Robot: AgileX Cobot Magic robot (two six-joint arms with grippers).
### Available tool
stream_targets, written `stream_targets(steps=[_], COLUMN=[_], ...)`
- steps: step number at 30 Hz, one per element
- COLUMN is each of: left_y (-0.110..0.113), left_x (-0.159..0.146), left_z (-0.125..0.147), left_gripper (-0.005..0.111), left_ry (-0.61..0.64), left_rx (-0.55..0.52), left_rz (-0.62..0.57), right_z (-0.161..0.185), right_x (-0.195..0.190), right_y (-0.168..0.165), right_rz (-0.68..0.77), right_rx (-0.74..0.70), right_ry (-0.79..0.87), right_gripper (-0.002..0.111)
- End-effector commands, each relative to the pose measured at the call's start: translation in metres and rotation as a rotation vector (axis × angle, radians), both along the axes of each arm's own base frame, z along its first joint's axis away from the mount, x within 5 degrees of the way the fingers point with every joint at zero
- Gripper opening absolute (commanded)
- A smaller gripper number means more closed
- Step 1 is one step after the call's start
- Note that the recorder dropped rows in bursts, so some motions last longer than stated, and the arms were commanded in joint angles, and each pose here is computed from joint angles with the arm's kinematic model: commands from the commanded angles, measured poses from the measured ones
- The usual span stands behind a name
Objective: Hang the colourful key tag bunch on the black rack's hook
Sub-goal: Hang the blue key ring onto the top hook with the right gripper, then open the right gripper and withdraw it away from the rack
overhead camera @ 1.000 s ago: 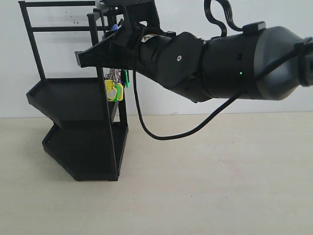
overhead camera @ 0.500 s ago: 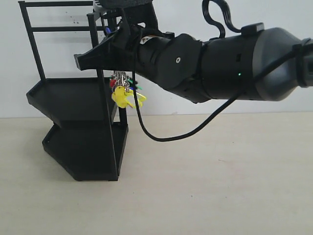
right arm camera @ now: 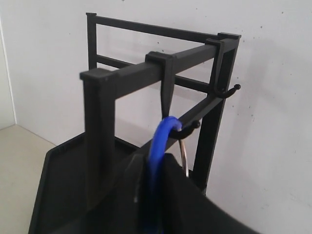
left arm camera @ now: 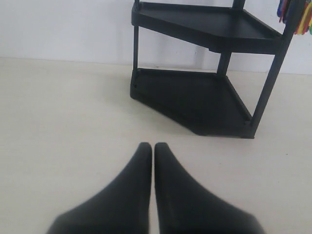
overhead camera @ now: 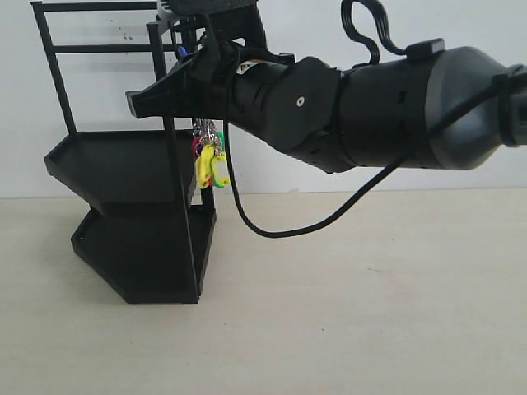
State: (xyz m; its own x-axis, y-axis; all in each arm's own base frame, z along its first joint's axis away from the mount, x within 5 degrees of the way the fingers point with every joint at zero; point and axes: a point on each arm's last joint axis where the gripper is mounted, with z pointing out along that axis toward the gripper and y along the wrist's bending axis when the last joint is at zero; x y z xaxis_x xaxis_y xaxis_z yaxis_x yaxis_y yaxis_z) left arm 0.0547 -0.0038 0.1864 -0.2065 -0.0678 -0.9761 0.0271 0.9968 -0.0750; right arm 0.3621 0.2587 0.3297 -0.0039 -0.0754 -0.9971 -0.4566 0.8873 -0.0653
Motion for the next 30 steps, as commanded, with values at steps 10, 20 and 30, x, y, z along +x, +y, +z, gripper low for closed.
stream_targets(steps=[10,20,30], left_y=[0.000,0.000,0.000], left_x=[0.000,0.000,0.000], left_z=[0.001,0.001,0.001], left_gripper=[0.004,0.004,0.004], left_ry=[-0.011,-0.011,-0.011], left_rx=[0.008,0.008,0.008], left_rz=[0.000,0.000,0.000], right_z=[0.016,0.042,0.025], right_x=[-0.008,-0.036,-0.083], right_y=[-0.002,-0.021,-0.050], right_rz=[0.027,0.051,0.112], right_rx=[0.002,0.020,0.022], right_ry=[-0.011,-0.022,0.160], right_gripper=[0.050,0.050,0.050])
